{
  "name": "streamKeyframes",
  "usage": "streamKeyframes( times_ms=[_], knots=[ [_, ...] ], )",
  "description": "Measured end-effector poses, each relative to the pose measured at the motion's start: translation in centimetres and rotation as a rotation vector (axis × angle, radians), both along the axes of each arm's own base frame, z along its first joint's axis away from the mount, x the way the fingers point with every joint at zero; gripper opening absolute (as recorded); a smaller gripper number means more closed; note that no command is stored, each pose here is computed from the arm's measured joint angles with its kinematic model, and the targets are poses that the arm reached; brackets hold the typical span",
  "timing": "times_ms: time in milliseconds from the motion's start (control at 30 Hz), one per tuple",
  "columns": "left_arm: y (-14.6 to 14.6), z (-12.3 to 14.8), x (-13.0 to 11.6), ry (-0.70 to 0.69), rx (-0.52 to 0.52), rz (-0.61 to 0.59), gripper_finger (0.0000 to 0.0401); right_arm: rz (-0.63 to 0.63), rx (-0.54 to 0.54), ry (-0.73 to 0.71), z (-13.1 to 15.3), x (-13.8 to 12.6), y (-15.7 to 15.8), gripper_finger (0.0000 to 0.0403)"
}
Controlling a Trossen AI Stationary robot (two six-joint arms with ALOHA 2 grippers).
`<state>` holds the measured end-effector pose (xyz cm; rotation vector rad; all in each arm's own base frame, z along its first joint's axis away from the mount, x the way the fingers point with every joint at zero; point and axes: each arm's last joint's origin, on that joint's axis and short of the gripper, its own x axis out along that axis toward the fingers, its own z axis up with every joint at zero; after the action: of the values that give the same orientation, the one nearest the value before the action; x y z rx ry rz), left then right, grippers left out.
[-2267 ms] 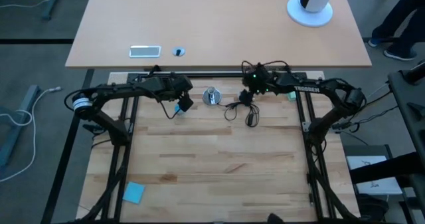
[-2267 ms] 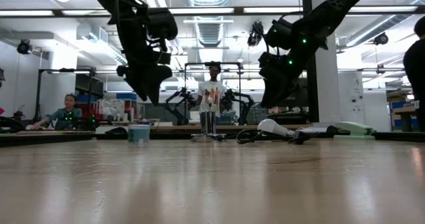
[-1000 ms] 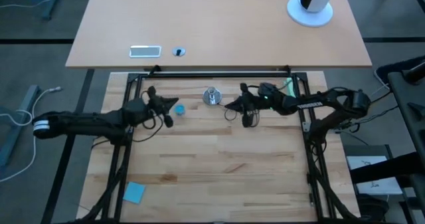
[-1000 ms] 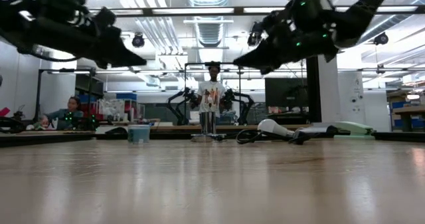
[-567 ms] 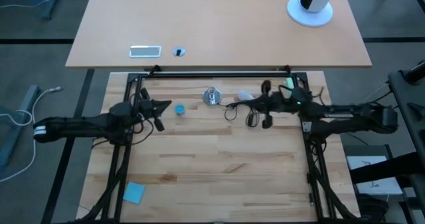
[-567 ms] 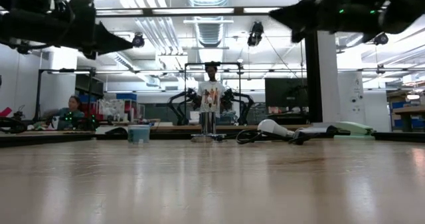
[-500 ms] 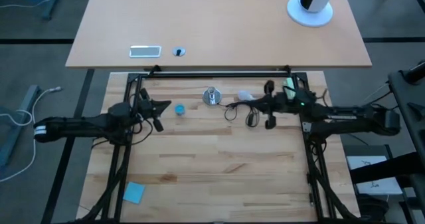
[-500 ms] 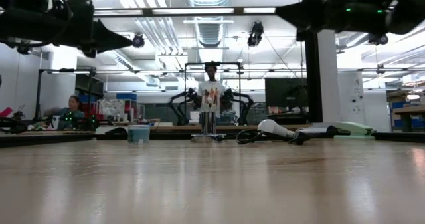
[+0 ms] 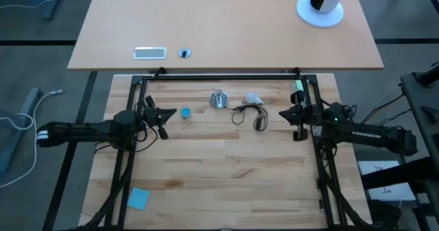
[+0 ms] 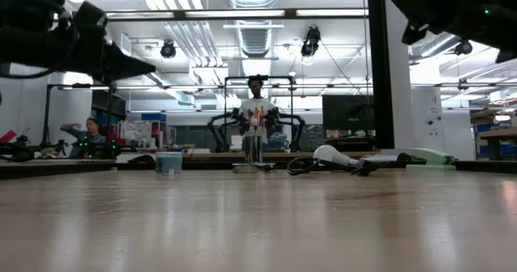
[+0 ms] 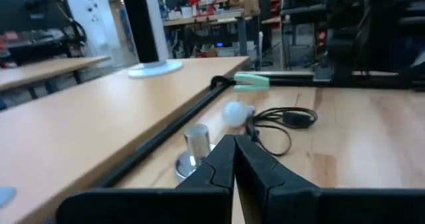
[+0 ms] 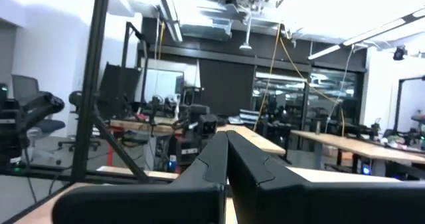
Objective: Screw lightbulb
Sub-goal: Return to Home Position
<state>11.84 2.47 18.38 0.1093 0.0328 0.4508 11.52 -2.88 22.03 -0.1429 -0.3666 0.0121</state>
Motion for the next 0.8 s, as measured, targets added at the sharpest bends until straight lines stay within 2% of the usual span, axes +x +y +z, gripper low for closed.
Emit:
streamKeyframes(
  times_ms=[133, 267, 433, 500, 667, 800],
  knots=[
    [-0.2, -0.8, -0.1, -0.086, -0.024, -0.067, 0.0000, 0.021, 0.005, -0.014, -1.5, -0.9, 0.3, 0.0000],
    [-0.3, -0.2, 0.0, -0.133, -0.029, -0.091, 0.0000, 0.119, -0.021, -0.065, -0.9, -1.7, 0.9, 0.0000],
    [-0.3, 0.0, 0.1, -0.135, -0.041, -0.091, 0.0000, 0.138, -0.090, -0.161, -0.1, -2.8, 1.3, 0.0000],
    [-0.3, 0.0, 0.1, -0.148, -0.076, -0.093, 0.0000, 0.143, -0.100, -0.185, 0.1, -3.2, 1.5, 0.0000],
    [-0.3, 0.0, 0.1, -0.227, -0.268, -0.101, 0.0000, 0.173, -0.055, -0.212, 0.3, -3.6, 1.6, 0.0000],
    [-0.3, -0.1, 0.1, -0.230, -0.291, -0.101, 0.0000, 0.195, -0.010, -0.207, 0.3, -3.6, 1.6, 0.0000]
  ],
)
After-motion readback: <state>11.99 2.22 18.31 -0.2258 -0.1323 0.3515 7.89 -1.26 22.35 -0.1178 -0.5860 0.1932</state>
